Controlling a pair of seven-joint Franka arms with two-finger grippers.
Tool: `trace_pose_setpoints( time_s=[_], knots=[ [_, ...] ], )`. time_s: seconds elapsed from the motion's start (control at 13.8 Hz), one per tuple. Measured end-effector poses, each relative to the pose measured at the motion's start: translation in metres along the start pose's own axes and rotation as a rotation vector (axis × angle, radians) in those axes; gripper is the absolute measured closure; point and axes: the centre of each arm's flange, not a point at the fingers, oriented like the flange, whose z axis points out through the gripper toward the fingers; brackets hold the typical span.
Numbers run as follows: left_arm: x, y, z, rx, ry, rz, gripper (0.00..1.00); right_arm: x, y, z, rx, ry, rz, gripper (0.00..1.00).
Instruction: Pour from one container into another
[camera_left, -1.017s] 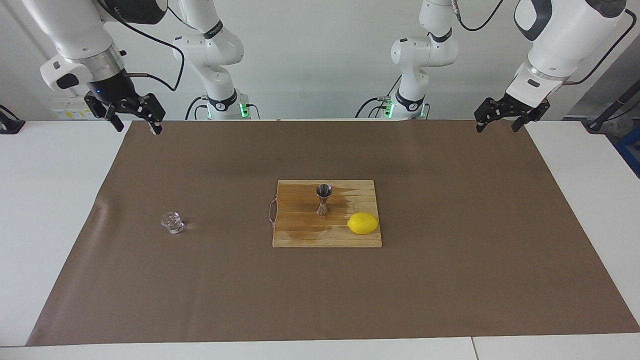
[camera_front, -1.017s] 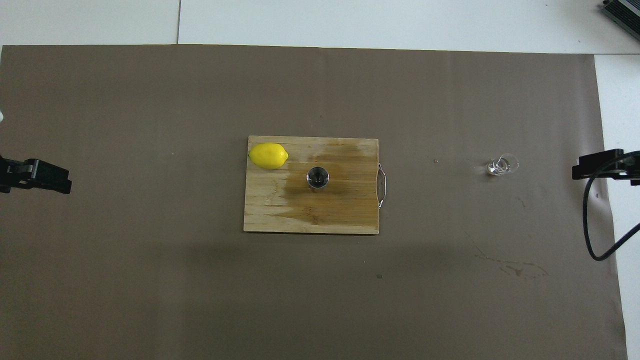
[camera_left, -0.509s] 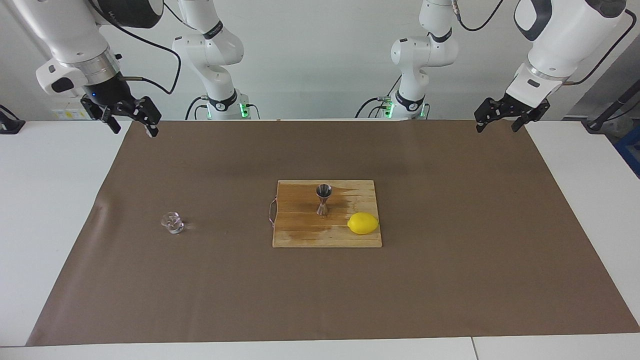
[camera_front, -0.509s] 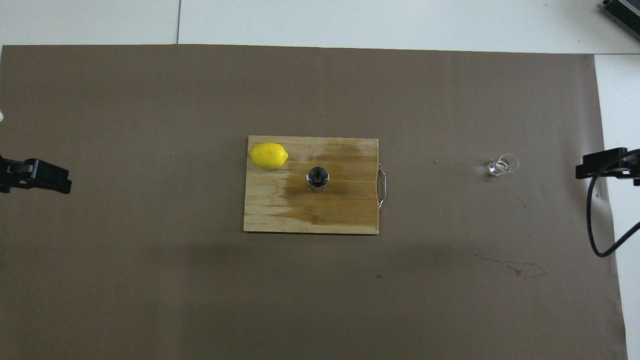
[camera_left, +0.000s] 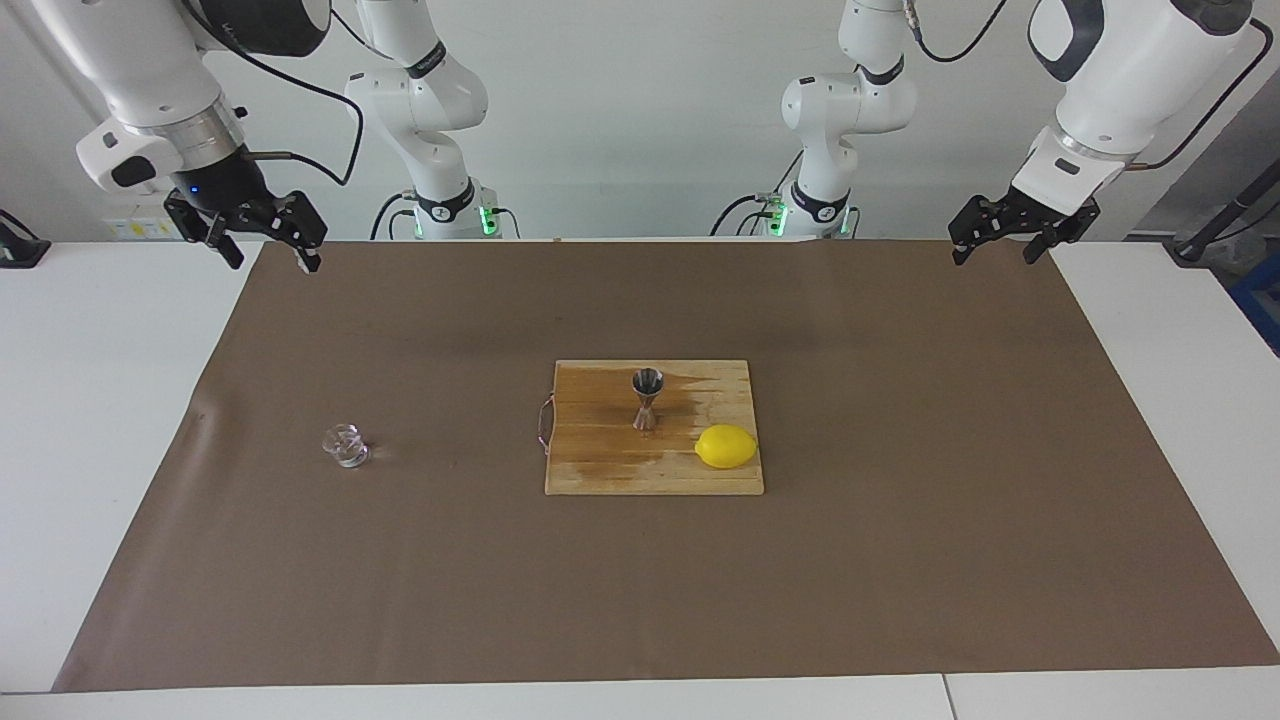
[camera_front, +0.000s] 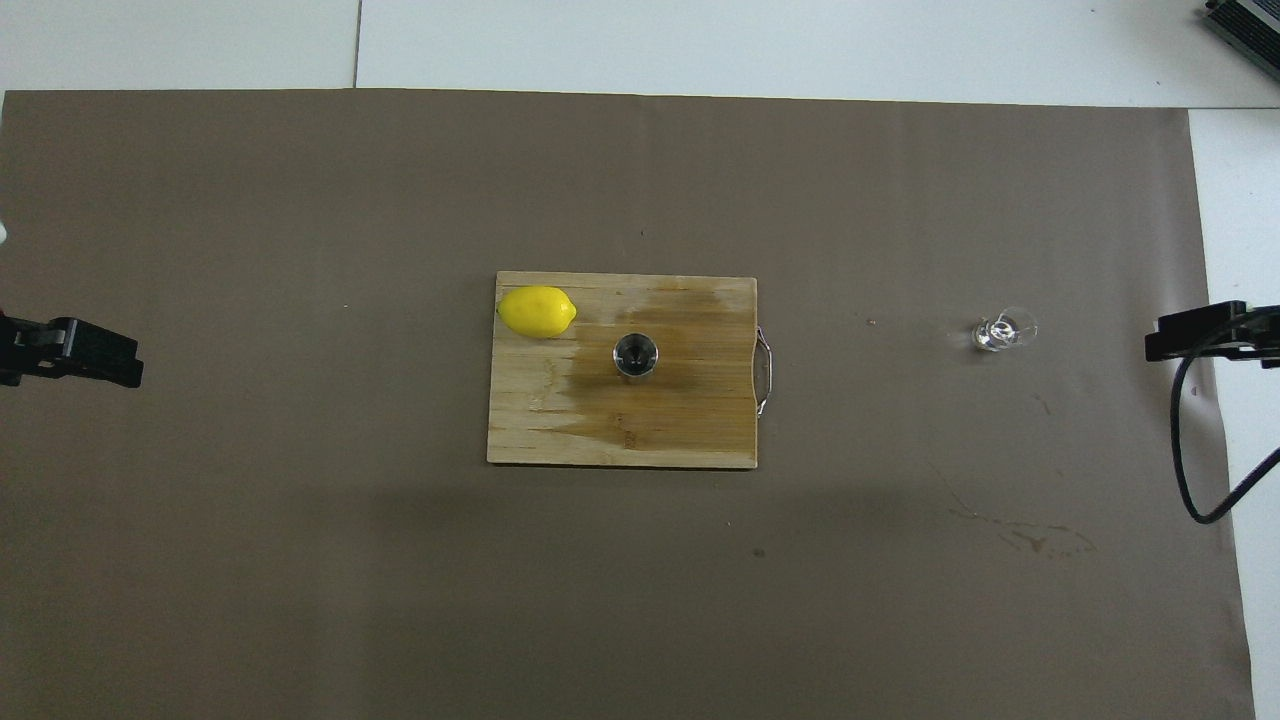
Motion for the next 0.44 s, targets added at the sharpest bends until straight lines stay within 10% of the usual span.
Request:
trace_pose_setpoints(
  time_s=[0.44],
  knots=[
    [0.000,0.000,0.000,0.000,0.000,0.000,0.00,0.000,-0.014,-0.004,-0.025,0.006,-0.036,0.00]
  ],
)
